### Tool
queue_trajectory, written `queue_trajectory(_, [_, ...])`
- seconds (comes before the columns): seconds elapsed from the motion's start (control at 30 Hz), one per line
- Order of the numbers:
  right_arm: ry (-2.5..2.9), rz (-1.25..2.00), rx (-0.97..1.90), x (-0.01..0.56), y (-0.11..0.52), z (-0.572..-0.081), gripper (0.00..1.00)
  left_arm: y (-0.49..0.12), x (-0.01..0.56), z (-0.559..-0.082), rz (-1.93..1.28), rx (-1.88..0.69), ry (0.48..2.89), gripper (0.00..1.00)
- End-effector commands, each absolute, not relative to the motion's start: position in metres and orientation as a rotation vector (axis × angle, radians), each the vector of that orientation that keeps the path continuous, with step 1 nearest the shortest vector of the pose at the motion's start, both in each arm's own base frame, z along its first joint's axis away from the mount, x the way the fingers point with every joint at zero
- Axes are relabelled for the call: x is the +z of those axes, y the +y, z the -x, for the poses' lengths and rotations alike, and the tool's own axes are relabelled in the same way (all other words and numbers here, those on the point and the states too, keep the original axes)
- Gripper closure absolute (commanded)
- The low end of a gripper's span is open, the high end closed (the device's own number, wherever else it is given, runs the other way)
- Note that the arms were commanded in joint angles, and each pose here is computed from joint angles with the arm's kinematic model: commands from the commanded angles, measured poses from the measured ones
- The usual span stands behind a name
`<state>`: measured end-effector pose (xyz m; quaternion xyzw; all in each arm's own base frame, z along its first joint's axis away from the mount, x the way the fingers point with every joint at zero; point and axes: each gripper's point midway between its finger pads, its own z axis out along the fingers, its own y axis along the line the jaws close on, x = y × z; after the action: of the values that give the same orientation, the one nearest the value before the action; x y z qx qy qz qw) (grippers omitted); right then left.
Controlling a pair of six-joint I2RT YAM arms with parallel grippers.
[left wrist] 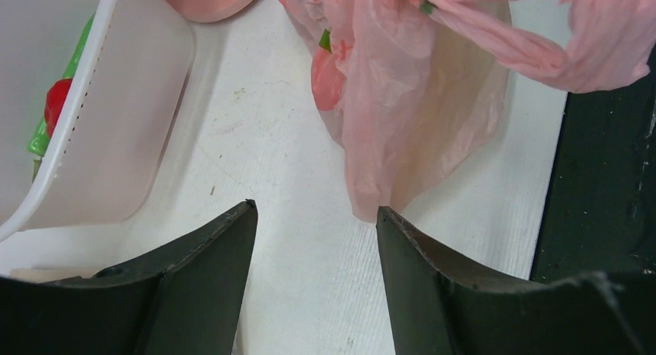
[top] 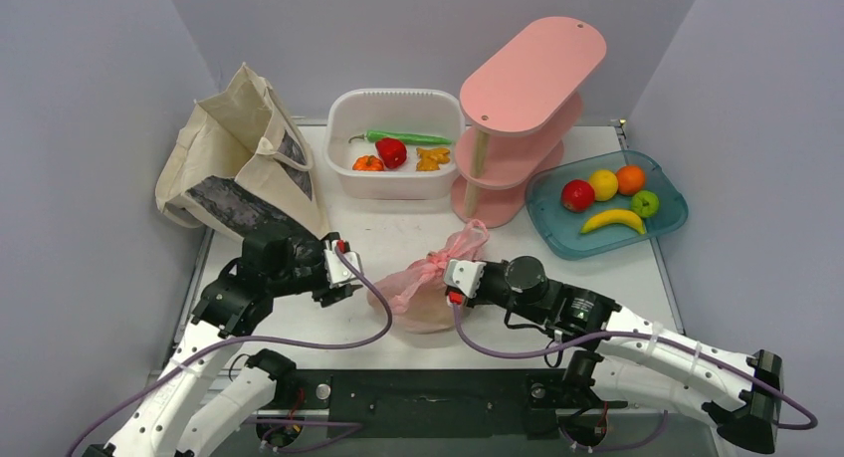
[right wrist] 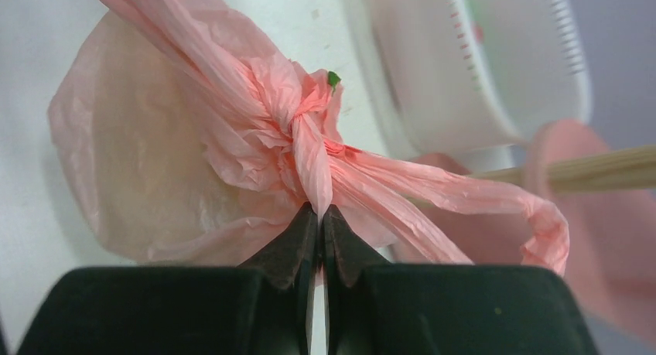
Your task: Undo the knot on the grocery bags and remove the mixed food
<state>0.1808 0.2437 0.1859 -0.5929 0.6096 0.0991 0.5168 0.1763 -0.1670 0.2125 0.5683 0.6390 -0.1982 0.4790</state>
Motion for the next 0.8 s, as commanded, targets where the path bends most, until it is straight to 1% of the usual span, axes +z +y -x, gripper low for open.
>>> queue_trajectory(0.0, [1.157, 1.212, 0.09, 0.274, 0.248, -0.208, 1.0, -0.181, 0.229, -0.188, -1.374, -0.5, 1.457, 0.44])
queue_trajectory(0.17, [0.982, 1.23, 0.052, 0.293, 0.253, -0.202, 1.0, -0.198, 0.24, -0.19, -1.385, -0.519, 1.368, 0.44])
queue_trajectory(0.33, [0.83, 1.327, 0.05, 0.287, 0.262, -0.187, 1.0, -0.22, 0.25, -0.2, -1.395, -0.474, 1.272, 0.45])
queue_trajectory(0.43, [0.793, 1.372, 0.035, 0.276, 0.26, -0.182, 1.0, -0.232, 0.253, -0.199, -1.412, -0.495, 1.237, 0.5])
queue_trajectory(0.47, [0.789, 1.381, 0.037, 0.274, 0.259, -0.18, 1.0, -0.235, 0.253, -0.198, -1.415, -0.512, 1.24, 0.53])
queue_trajectory(0.6, [0.799, 1.408, 0.041, 0.262, 0.253, -0.175, 1.0, -0.257, 0.252, -0.181, -1.454, -0.627, 1.229, 0.62])
queue_trajectory(0.77, [0.845, 1.431, 0.059, 0.248, 0.248, -0.171, 1.0, -0.281, 0.247, -0.165, -1.406, -0.784, 1.313, 0.64])
